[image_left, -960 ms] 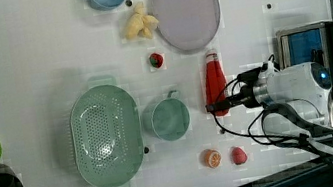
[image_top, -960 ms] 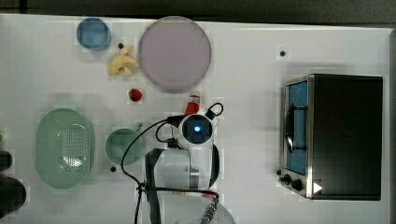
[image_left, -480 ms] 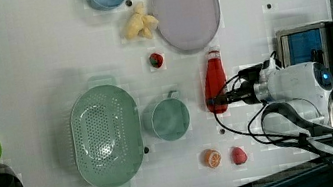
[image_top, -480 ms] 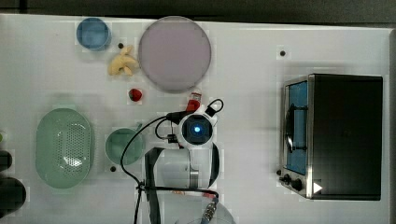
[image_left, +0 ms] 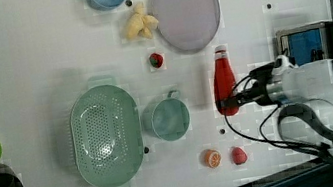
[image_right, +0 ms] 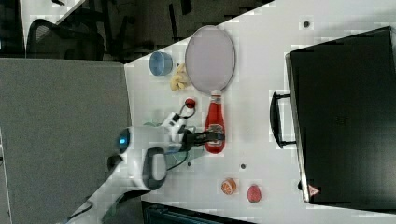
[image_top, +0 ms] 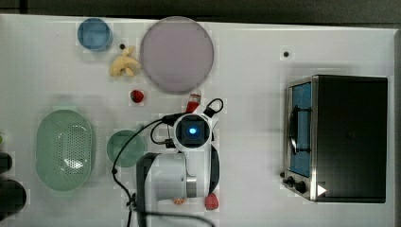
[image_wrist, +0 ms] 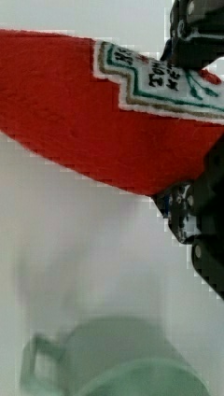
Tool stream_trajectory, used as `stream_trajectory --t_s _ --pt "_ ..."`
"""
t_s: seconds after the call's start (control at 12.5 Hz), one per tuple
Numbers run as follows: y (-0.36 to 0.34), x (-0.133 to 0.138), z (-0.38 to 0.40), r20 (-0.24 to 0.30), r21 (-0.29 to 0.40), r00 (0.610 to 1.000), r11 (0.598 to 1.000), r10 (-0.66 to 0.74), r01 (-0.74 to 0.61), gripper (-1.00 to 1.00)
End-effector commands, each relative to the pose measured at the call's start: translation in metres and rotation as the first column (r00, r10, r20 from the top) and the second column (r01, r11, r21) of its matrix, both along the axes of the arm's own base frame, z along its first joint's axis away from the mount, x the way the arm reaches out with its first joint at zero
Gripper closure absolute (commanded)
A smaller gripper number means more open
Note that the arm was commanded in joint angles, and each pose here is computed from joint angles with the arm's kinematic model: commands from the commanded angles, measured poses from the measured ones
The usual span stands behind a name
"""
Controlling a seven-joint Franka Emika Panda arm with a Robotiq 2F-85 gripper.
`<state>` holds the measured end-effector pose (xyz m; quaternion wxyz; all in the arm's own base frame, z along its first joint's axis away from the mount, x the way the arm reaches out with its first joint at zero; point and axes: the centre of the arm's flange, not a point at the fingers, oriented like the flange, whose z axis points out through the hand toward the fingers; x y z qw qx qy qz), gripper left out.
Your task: Pick Ketchup from the table and place it in strainer.
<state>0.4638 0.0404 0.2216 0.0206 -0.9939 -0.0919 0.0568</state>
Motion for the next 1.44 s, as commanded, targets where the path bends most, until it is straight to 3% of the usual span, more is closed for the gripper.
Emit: stream_trajectory --t_s 0.08,0.32,0.64,0.88,1.04,1.44 --pt "0.03 0.022 0.121 0.12 -0.031 0.993 0.999 -0.007 0.011 -0.29" --pt "0.081 0.003 0.185 0.088 -0.059 0.995 0.997 -0.037 0.042 -0.29" --pt "0.185 -0.022 0.204 0.067 0.004 0.981 0.983 -0.182 0.182 -0.29" --pt "0.258 -0.046 0.192 0.058 0.019 0.98 0.981 -0.192 0.191 -0.29" --pt "0.298 -0.057 0.176 0.064 0.067 0.971 0.972 -0.23 0.226 -0.29" --pt "0.347 -0.069 0.122 0.013 0.141 0.945 0.937 -0.326 0.321 -0.29"
